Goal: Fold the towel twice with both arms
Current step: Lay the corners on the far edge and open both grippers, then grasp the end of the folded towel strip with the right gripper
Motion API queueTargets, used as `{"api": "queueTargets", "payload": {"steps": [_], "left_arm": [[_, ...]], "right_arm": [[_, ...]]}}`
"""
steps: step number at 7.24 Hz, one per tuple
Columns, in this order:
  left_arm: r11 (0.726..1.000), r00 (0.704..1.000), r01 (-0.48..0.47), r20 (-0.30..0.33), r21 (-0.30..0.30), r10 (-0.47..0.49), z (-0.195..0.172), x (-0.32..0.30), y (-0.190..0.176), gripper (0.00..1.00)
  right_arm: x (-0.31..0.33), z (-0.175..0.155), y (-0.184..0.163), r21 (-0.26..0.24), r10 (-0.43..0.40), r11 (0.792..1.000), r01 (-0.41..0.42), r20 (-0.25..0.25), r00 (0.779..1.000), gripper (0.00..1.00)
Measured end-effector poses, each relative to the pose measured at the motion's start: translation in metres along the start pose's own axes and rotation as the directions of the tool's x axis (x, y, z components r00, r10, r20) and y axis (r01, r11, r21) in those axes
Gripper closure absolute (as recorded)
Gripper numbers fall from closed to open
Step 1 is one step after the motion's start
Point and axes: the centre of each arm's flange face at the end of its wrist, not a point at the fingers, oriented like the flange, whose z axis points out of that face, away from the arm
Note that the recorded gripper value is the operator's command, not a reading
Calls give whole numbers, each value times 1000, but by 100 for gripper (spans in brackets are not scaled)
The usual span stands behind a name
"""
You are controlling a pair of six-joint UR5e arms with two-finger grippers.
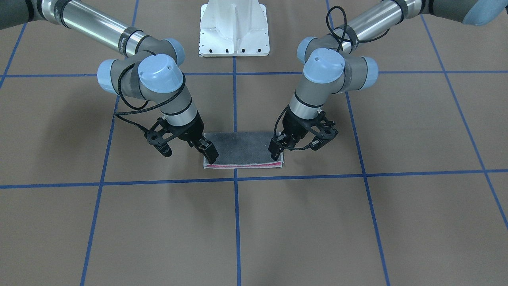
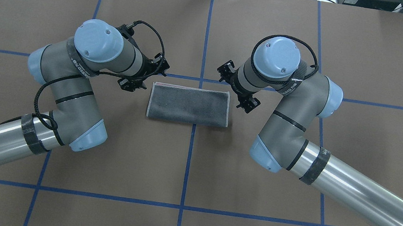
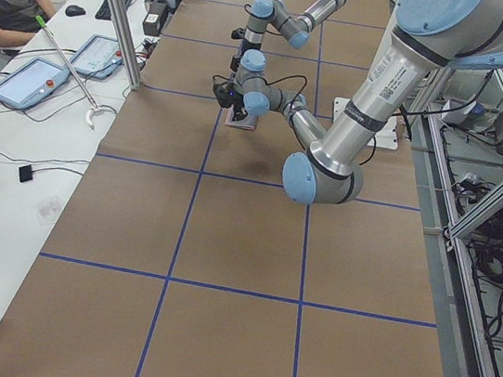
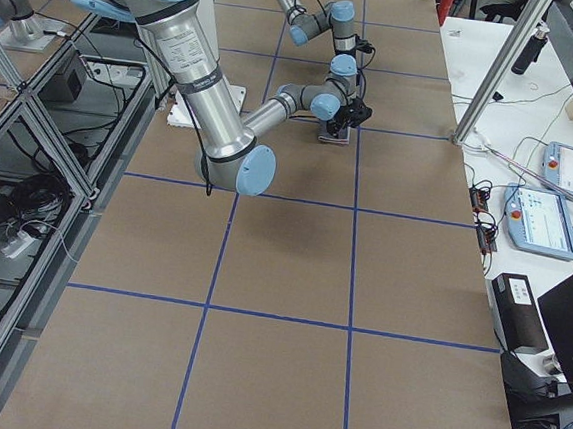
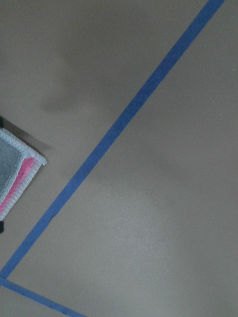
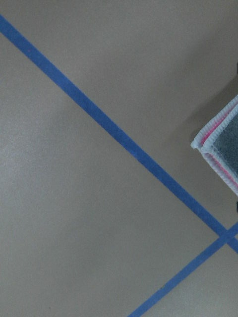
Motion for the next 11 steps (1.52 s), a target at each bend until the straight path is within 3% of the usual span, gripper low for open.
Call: {"api": "queueTargets", "payload": {"steps": [2,4,6,7,11], "left_arm": [[1000,1000,4,-5,5,-4,-3,1,-5,25],[1000,1000,6,-7,9,-6,-4,2,-9,25],[1000,1000,6,-8,11,-6,-5,2,-11,25],[1000,1000,7,-8,12,-7,-5,3,-11,25],[1000,1000,7,-8,12,-7,-5,3,-11,25]], "right_arm": [[13,-1,14,-21,20,1000,-20,-1,1000,8],[39,-2,40,-58,60,996,-61,-13,998,36],[59,7,56,-70,86,994,-89,-39,996,40],[63,11,58,-68,93,993,-96,-48,994,47],[67,16,58,-55,162,985,-166,-58,985,51]]}}
